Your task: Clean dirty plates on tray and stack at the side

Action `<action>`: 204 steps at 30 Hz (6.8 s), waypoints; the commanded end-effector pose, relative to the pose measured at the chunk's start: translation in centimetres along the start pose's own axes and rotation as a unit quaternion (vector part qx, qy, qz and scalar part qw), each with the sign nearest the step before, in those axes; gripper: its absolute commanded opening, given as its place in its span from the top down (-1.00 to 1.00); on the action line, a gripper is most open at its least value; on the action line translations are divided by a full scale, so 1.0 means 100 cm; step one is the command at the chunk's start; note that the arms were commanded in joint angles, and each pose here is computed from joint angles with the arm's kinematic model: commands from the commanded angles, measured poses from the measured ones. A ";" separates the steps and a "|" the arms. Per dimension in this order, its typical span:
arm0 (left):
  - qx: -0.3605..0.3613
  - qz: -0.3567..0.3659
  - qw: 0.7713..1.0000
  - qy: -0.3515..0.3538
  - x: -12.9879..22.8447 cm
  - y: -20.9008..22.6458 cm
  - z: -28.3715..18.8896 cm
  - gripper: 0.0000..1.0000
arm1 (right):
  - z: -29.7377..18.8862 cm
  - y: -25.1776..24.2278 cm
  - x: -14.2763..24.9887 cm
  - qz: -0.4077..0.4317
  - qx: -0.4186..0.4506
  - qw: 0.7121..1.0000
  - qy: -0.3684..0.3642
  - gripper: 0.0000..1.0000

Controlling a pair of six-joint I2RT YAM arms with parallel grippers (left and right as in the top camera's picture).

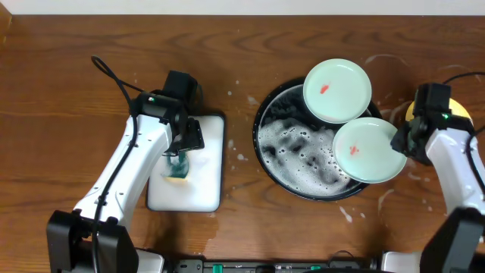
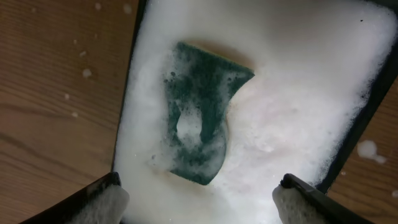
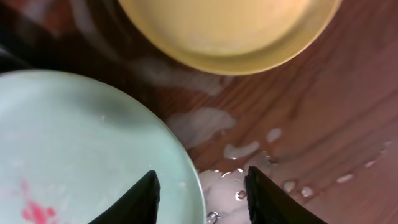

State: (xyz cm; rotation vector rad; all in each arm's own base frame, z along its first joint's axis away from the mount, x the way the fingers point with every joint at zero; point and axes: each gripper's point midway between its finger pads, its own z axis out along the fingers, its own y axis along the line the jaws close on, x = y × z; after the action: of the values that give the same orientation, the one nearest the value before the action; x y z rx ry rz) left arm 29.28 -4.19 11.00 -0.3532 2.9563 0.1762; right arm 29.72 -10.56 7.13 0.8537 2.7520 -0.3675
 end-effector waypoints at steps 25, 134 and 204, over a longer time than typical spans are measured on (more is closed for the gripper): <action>-0.003 -0.005 1.000 -0.003 0.000 0.003 -0.001 -0.63 | -0.051 0.057 0.051 -0.136 -0.127 0.982 0.033 0.98; 0.067 0.019 0.997 0.017 0.021 -0.027 0.093 0.85 | 0.029 0.156 0.102 -0.287 -0.187 0.936 0.079 0.97; 0.107 0.048 0.991 -0.068 0.001 -0.032 0.055 0.02 | 0.029 0.151 0.108 -0.289 -0.182 0.935 0.093 0.98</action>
State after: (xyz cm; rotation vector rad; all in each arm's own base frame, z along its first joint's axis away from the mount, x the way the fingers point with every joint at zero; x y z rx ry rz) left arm 29.67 -6.09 2.35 -0.1799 2.8946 -0.0591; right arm 32.04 5.49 0.41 -0.0215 2.9762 0.0826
